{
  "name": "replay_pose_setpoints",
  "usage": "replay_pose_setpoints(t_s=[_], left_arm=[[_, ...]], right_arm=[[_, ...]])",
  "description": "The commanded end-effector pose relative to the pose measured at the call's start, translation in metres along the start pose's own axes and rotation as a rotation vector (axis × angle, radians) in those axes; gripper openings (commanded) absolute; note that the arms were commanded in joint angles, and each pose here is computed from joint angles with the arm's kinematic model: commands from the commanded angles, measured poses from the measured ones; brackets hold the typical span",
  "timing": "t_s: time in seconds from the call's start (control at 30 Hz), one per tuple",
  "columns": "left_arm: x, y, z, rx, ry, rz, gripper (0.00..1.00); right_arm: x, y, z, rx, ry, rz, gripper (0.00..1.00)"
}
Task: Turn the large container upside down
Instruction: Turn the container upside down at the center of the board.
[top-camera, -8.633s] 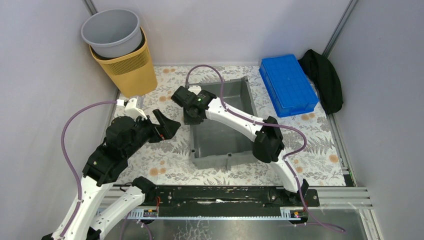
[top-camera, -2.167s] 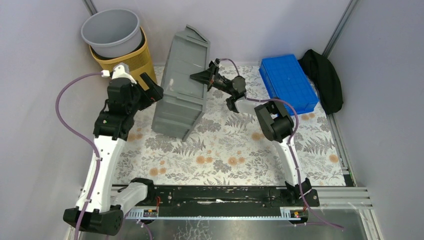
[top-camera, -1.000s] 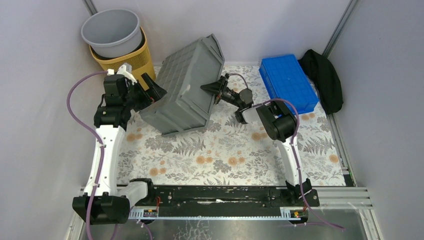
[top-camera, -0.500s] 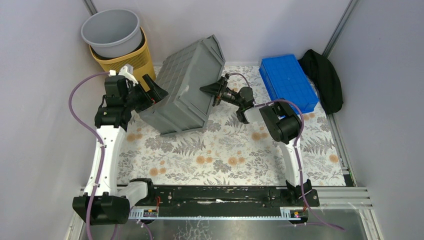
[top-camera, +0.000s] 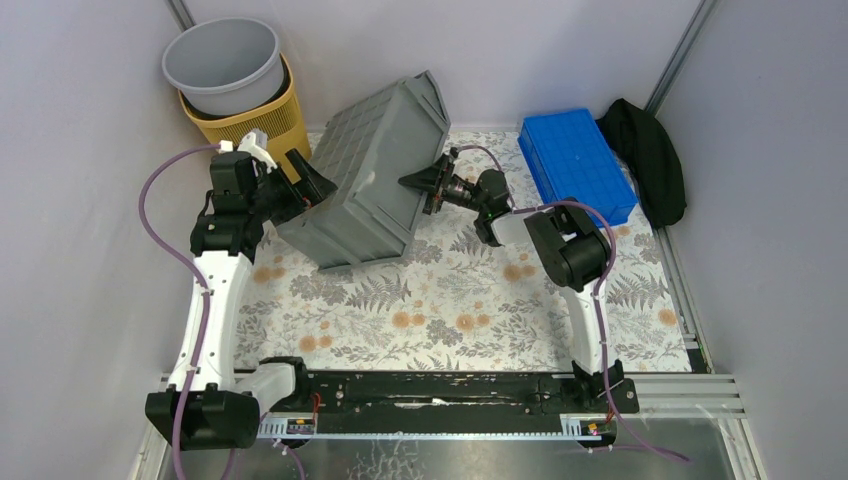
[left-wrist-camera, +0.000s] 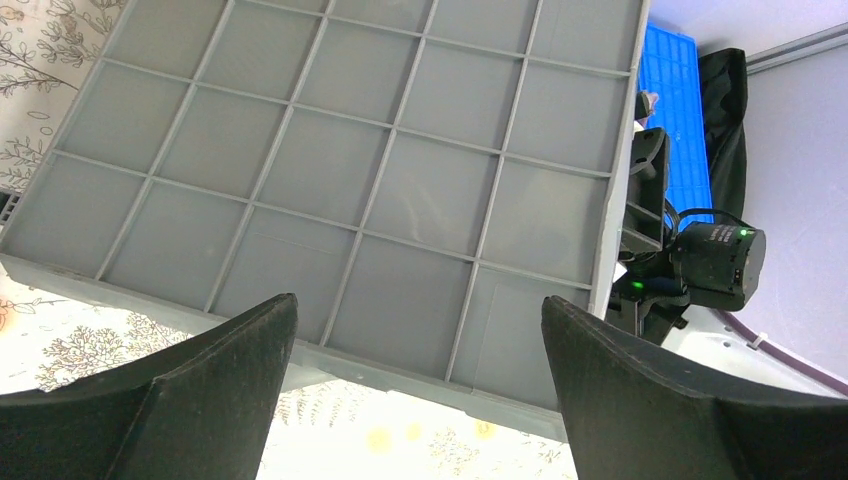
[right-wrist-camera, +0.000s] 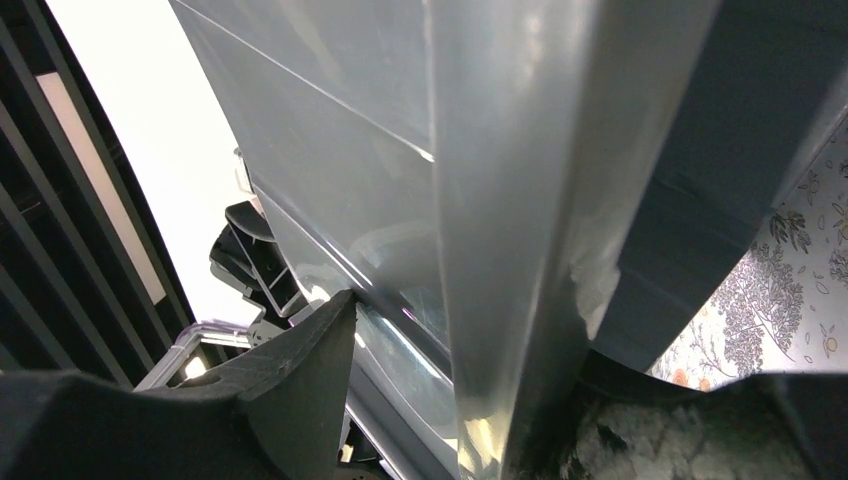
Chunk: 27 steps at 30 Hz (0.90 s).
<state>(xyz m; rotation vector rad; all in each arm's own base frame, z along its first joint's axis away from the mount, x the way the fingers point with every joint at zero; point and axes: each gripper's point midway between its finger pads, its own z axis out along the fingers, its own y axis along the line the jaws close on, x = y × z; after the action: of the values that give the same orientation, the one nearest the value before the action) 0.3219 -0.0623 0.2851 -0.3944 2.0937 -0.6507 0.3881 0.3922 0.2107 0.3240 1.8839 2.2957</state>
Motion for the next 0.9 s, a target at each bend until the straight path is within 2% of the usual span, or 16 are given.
replay_pose_setpoints(t_s=[0.0,0.4,0.57,0.77,0.87], left_arm=[[-0.008,-0.007,0.001,0.043,-0.034,0.020,0.98],[-0.007,-0.008,0.001,0.048,-0.031,0.020,0.98],[-0.006,-0.007,0.001,0.047,-0.028,0.019,0.98],[-0.005,-0.007,0.001,0.049,-0.029,0.017,0.98],[-0.005,-0.007,0.002,0.050,-0.027,0.016,0.98]], right_arm=[[0.010,0.002,-0.006,0.029,0.041,-0.034,0.57],[0.010,0.000,-0.021,0.020,0.018,-0.011,0.54],[0.008,-0.004,-0.029,0.032,0.007,-0.003,0.49],[0.007,-0.017,-0.036,0.093,-0.001,-0.003,0.57],[0.005,-0.023,-0.038,0.137,-0.009,-0.009,0.57]])
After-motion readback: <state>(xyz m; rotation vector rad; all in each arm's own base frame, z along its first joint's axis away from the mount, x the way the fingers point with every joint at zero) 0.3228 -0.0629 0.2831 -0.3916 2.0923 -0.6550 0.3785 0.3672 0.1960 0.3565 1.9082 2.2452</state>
